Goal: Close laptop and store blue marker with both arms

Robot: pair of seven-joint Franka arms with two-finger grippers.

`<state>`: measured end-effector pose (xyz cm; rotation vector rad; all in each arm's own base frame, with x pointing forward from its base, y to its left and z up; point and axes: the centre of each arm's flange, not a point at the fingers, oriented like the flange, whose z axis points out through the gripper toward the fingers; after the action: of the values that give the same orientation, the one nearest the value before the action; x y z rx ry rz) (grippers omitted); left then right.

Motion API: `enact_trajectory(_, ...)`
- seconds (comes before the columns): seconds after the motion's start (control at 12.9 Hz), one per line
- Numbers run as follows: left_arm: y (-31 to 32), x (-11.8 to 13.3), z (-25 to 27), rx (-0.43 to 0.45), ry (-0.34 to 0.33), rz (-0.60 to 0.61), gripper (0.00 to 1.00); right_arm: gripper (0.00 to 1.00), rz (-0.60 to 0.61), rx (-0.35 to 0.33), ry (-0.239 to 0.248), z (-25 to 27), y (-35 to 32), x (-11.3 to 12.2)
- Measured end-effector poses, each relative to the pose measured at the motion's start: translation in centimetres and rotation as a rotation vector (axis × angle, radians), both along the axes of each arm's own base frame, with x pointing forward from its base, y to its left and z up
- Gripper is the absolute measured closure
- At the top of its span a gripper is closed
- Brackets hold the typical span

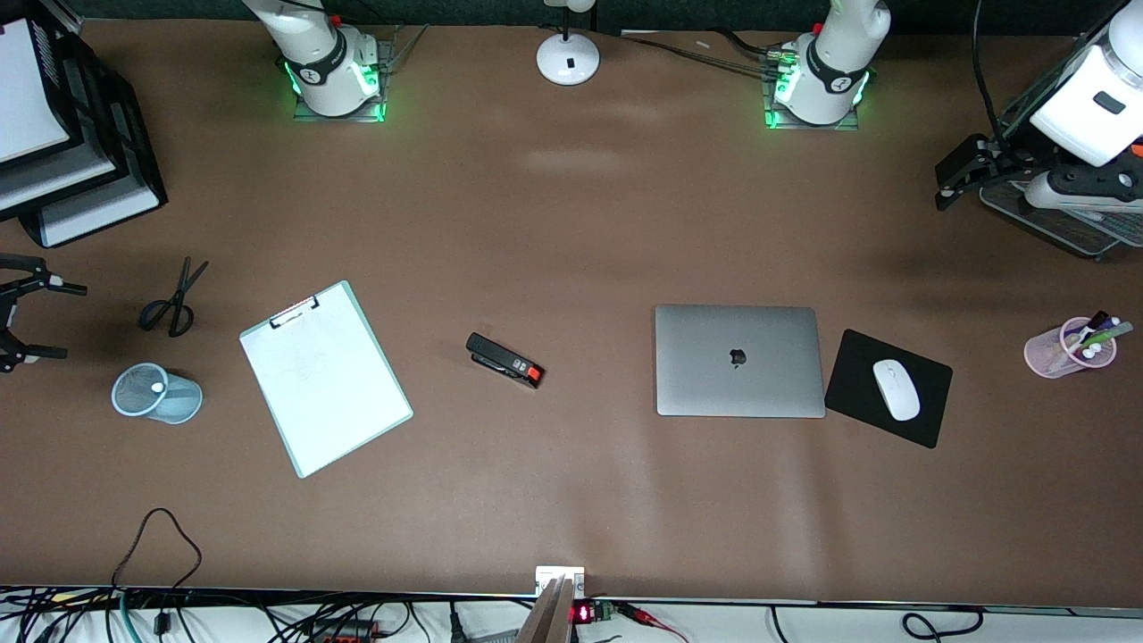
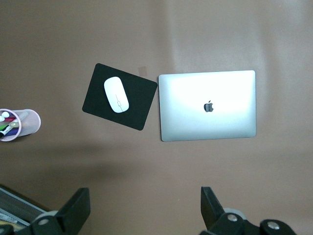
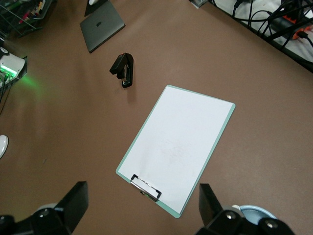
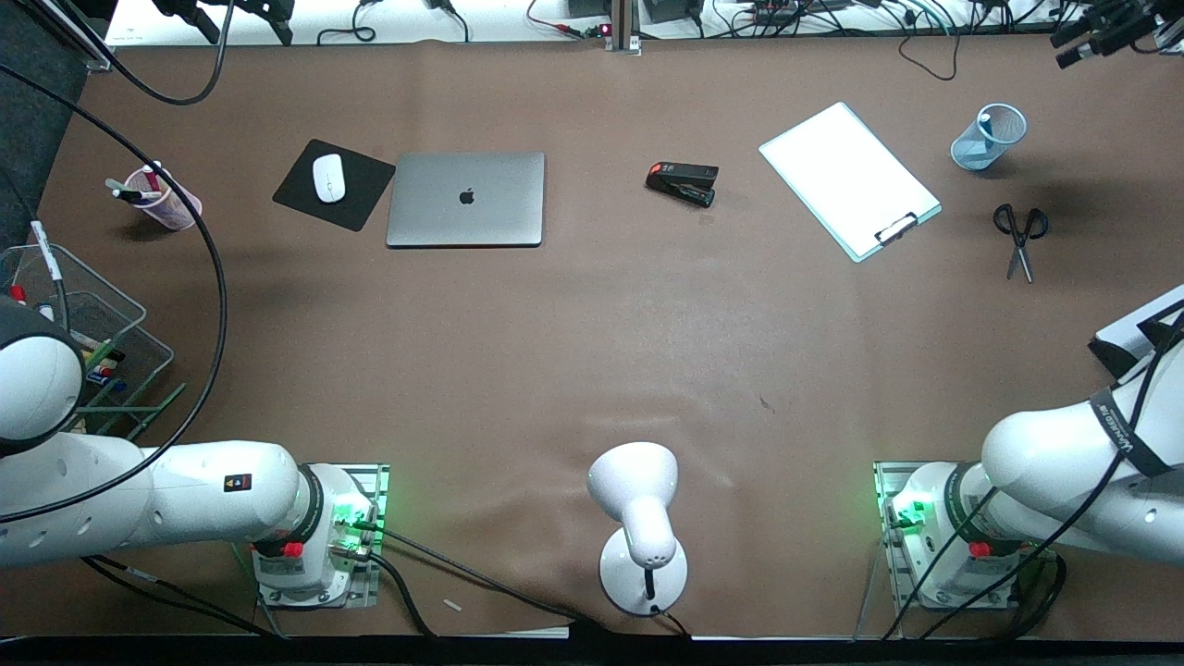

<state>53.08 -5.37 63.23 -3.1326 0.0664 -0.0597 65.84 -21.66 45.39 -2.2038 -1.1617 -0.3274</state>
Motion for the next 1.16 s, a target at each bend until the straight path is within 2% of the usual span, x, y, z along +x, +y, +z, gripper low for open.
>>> enact_trajectory(0.31, 0.0, 0.0, 0.0, 0.000, 0.000, 0.000, 0.00, 0.00, -0.053, -0.109, 0.108, 2.7, 8.7, 2.6)
enact_trajectory(0.54, 0.0, 0.0, 0.0, 0.000, 0.000, 0.000, 0.00, 0.00, -0.120, -0.223, 0.150, 5.4, 14.3, 3.2)
enact_trajectory(0.7, 0.0, 0.0, 0.0, 0.000, 0.000, 0.000, 0.00, 0.00, -0.211, -0.297, 0.189, 8.1, 18.3, 2.7)
enact_trajectory(0.93, 0.0, 0.0, 0.0, 0.000, 0.000, 0.000, 0.00, 0.00, -0.436, -0.355, 0.328, 9.9, 21.1, 1.1)
enact_trajectory(1.01, 0.0, 0.0, 0.0, 0.000, 0.000, 0.000, 0.00, 0.00, -0.488, -0.396, 0.347, 10.4, 21.2, 0.5)
enact_trajectory(1.16, 0.0, 0.0, 0.0, 0.000, 0.000, 0.000, 0.00, 0.00, -0.558, -0.527, 0.341, 11.6, 22.1, -0.8)
